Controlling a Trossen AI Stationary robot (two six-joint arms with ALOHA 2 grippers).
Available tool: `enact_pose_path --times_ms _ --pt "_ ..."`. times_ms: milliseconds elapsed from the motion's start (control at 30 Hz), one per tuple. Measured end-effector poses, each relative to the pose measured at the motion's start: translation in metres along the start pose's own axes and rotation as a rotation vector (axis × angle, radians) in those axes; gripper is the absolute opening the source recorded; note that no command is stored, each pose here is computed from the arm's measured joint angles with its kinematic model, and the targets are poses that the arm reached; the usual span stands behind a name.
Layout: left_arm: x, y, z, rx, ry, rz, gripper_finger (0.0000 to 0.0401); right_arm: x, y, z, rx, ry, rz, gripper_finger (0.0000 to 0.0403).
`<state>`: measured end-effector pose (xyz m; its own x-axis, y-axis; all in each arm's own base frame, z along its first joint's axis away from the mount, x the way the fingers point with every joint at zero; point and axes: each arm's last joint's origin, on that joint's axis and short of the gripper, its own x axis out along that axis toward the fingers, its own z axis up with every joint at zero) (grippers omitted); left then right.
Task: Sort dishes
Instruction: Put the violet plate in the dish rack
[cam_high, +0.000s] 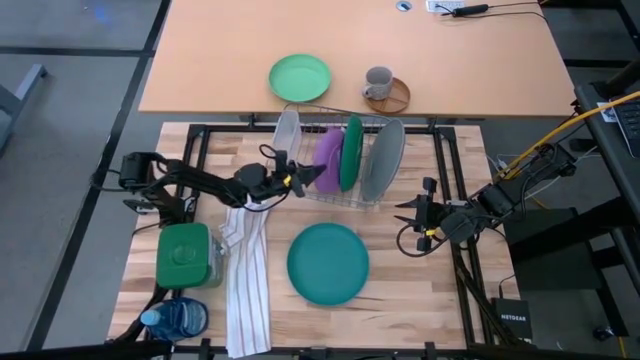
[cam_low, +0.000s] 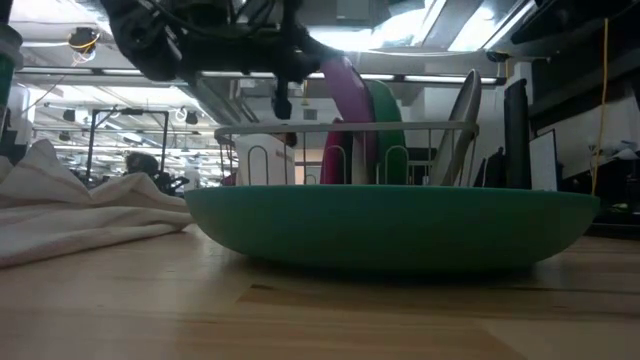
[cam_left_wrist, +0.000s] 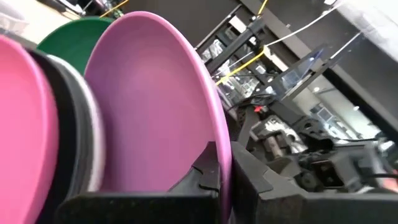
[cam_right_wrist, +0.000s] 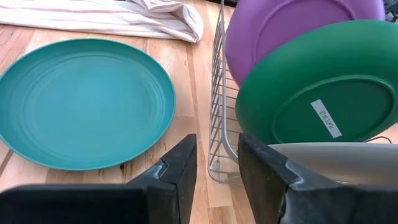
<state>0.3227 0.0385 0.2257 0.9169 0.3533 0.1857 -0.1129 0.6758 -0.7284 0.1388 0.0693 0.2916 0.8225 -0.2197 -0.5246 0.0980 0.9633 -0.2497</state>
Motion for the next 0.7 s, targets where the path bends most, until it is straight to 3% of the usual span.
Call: enact_pose_path --times_ms 700 --pt "0.013 0.029 -0.019 0.007 0.051 0.092 0.0003 0.000 0.000 0.002 0.020 -0.016 0.004 0.0121"
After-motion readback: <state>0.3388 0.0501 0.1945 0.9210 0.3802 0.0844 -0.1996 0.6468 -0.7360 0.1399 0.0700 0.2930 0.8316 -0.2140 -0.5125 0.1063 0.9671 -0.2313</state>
